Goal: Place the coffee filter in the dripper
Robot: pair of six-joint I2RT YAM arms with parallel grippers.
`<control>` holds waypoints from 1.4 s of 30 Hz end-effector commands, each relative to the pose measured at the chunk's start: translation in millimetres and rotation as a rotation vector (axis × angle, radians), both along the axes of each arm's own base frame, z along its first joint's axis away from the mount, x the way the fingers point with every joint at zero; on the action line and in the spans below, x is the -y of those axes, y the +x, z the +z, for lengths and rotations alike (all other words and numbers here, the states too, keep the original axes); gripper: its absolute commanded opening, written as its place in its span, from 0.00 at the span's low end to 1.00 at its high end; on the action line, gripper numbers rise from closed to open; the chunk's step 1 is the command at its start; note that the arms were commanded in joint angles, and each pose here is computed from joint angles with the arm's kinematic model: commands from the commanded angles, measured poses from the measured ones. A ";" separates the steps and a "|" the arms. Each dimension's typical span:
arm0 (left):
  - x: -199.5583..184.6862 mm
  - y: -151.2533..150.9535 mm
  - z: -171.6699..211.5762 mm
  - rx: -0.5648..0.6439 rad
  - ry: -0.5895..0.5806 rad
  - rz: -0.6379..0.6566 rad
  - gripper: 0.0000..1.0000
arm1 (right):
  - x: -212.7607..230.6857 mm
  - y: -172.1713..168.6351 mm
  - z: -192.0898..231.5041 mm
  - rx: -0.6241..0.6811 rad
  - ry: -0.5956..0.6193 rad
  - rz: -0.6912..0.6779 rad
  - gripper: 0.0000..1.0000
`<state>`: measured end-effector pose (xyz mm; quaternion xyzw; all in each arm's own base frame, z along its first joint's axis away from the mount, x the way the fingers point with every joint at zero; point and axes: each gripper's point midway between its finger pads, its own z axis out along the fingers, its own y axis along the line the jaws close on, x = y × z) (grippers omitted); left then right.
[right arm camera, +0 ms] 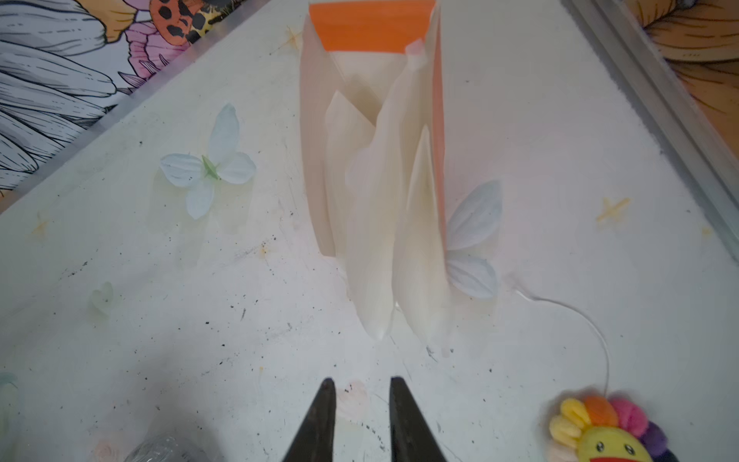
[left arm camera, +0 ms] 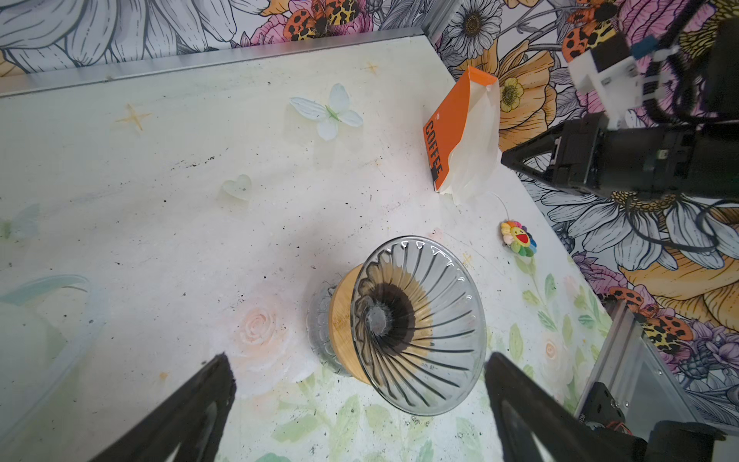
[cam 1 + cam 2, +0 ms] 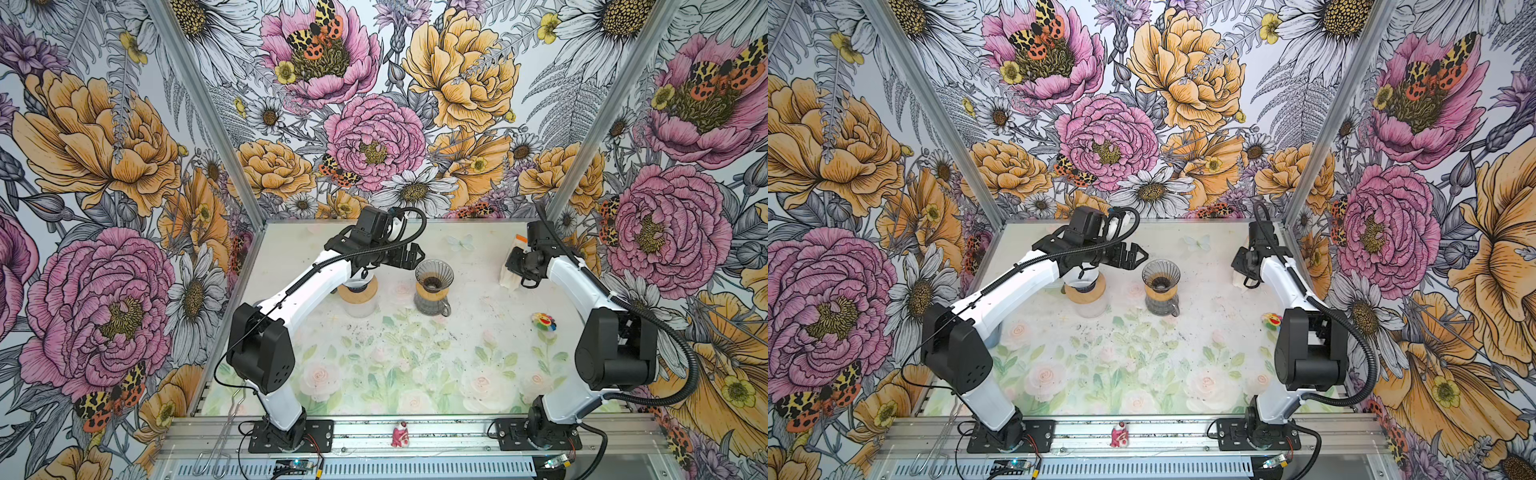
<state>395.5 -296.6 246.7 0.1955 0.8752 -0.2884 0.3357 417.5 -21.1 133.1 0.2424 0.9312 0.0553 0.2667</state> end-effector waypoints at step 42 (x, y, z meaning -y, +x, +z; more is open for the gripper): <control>-7.7 -1.0 1.8 0.012 -0.007 0.007 0.99 | 15.2 34.0 -46.6 -0.032 -0.102 -0.069 0.00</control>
